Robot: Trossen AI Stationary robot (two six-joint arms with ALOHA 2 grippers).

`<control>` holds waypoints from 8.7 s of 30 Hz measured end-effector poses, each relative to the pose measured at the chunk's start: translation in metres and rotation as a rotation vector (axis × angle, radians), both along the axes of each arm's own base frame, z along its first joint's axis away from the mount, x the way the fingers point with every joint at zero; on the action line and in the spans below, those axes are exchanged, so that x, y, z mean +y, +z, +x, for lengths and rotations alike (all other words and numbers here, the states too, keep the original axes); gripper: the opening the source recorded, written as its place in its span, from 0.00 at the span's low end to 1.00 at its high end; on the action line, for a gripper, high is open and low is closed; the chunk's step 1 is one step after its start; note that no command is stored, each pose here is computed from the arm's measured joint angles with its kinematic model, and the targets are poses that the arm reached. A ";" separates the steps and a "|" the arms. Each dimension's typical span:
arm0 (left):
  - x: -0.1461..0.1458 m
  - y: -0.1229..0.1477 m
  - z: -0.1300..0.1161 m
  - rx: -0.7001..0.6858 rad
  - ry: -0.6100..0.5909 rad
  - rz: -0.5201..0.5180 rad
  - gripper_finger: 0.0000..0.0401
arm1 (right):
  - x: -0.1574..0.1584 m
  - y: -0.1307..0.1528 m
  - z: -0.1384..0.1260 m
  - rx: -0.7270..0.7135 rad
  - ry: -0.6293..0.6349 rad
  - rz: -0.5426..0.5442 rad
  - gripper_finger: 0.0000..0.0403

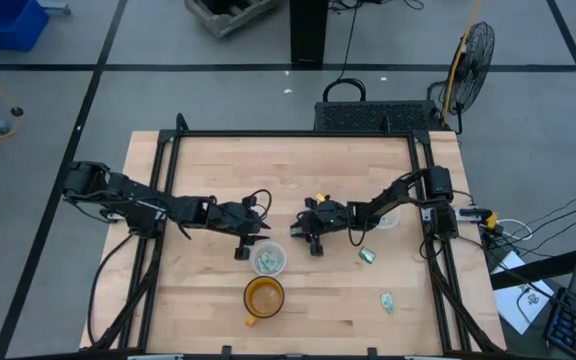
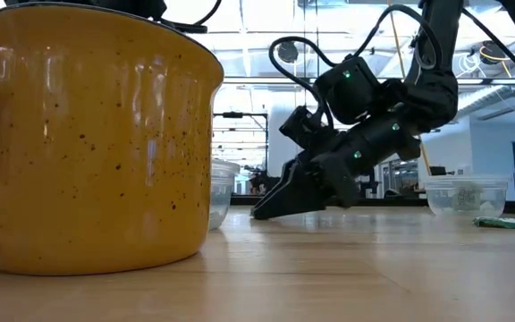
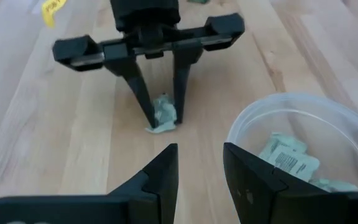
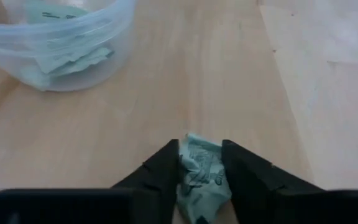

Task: Pick and place items into bin
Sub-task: Put the stevia packet into the right transparent bin, then put the stevia packet into the left transparent bin

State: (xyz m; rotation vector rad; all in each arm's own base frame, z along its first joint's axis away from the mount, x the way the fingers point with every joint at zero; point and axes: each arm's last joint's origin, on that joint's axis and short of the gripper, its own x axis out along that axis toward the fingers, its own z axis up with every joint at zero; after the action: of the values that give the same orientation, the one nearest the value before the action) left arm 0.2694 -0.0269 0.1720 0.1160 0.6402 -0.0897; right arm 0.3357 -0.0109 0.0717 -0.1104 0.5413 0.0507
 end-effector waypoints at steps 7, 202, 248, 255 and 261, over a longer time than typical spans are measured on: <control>0.000 -0.001 -0.001 0.008 0.006 -0.006 0.33 | -0.007 0.028 -0.006 0.014 -0.176 -0.136 0.13; 0.027 0.054 0.029 -0.399 -0.014 0.249 0.33 | -0.026 0.199 -0.209 0.011 -0.583 -0.274 0.00; 0.028 0.037 0.023 -0.206 -0.011 0.217 0.33 | -0.008 0.106 -0.192 0.652 -0.676 0.237 0.18; 0.028 0.040 0.024 -0.243 0.012 0.185 0.33 | -0.008 0.122 -0.189 0.573 -0.659 0.256 0.23; 0.027 0.041 0.025 -0.256 0.021 0.161 0.33 | -0.005 0.149 -0.181 0.463 -0.544 0.385 0.21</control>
State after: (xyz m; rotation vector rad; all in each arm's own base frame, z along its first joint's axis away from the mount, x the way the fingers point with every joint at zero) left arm 0.2940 0.0006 0.2127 0.2719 0.3917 -0.0024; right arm 0.1547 -0.0161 0.2206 0.4366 0.9973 -0.3572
